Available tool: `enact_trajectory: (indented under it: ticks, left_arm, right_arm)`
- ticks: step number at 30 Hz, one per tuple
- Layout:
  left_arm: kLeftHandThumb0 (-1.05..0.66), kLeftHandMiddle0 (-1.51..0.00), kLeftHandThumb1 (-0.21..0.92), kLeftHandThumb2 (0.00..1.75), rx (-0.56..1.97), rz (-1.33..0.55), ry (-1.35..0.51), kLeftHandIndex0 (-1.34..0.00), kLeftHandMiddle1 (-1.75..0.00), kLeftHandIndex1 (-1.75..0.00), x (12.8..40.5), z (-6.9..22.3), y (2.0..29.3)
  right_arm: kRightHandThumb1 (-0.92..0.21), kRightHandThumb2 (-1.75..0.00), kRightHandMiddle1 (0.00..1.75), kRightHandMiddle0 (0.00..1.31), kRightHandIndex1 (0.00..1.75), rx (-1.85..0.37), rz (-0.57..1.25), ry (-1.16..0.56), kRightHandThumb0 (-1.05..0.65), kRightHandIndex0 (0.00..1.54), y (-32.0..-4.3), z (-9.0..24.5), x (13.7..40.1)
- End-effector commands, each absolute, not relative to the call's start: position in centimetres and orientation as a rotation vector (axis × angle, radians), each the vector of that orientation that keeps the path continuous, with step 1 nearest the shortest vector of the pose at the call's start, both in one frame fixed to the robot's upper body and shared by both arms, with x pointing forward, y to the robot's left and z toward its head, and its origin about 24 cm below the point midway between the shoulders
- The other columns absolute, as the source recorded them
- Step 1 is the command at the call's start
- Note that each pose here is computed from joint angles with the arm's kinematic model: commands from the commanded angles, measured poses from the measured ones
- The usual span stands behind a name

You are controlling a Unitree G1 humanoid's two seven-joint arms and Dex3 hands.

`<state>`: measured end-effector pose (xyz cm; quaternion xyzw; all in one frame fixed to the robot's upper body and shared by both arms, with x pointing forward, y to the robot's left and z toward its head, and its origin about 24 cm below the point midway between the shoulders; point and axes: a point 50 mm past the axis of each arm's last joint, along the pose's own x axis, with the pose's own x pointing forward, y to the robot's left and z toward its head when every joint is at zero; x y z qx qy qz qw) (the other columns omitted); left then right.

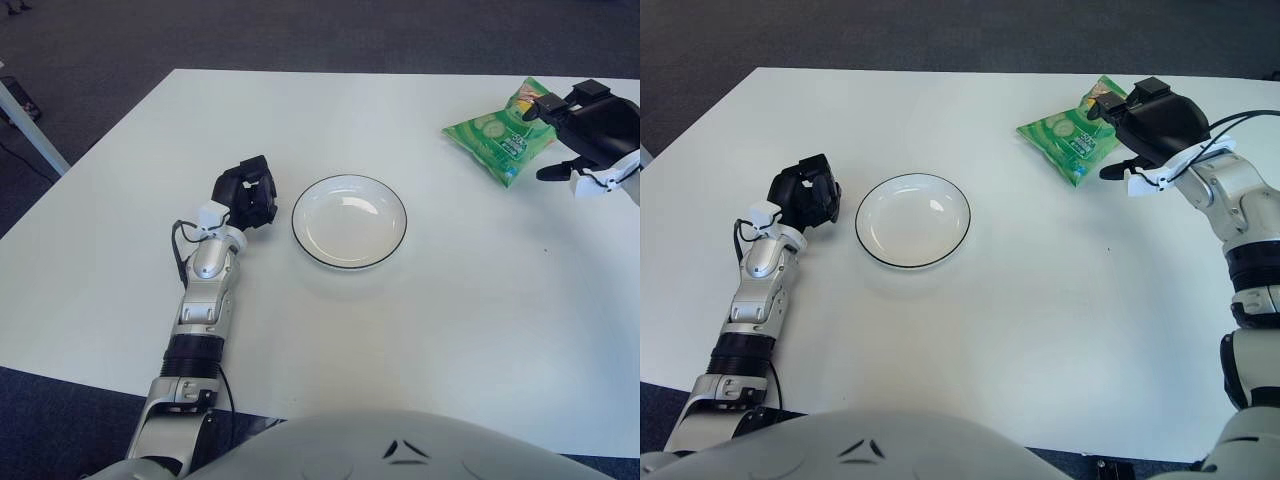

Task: Put the snack into the plate.

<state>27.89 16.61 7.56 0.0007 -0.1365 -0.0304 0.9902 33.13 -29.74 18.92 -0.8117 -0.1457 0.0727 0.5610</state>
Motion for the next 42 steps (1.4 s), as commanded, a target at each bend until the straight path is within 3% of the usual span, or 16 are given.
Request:
enact_trajectory:
  ticks: [1, 6, 17, 42]
  left_arm:
    - [-0.46, -1.37, 0.75, 0.96, -0.039, -0.006, -0.005, -1.1, -1.75, -1.75, 24.5, 0.8, 16.6]
    - [-0.46, -1.36, 0.75, 0.96, -0.038, -0.005, -0.004, -1.1, -1.75, -1.75, 24.5, 0.7, 16.6]
    - [-0.46, -1.37, 0.75, 0.95, -0.017, -0.007, -0.018, -1.11, -1.75, -1.75, 24.3, 0.7, 16.5]
    - [-0.46, -1.35, 0.76, 0.93, 0.014, -0.01, -0.039, -1.05, -1.75, -1.75, 24.0, 0.6, 16.4]
  right_arm:
    - [-0.81, -0.48, 0.47, 0.0, 0.13, -1.993, 0.208, -0.32, -0.9, 0.0, -30.3, 19.2, 33.7]
    - [-0.86, -0.38, 0.29, 0.0, 0.02, -2.016, 0.226, -0.263, -0.96, 0.0, -30.8, 18.3, 34.5]
    - [-0.88, -0.23, 0.03, 0.0, 0.0, -2.022, 0.289, -0.214, -1.03, 0.0, -30.4, 18.3, 35.5]
    - [-0.9, -0.17, 0.01, 0.01, 0.0, -2.066, 0.256, -0.159, -1.03, 0.0, -29.6, 18.9, 37.5]
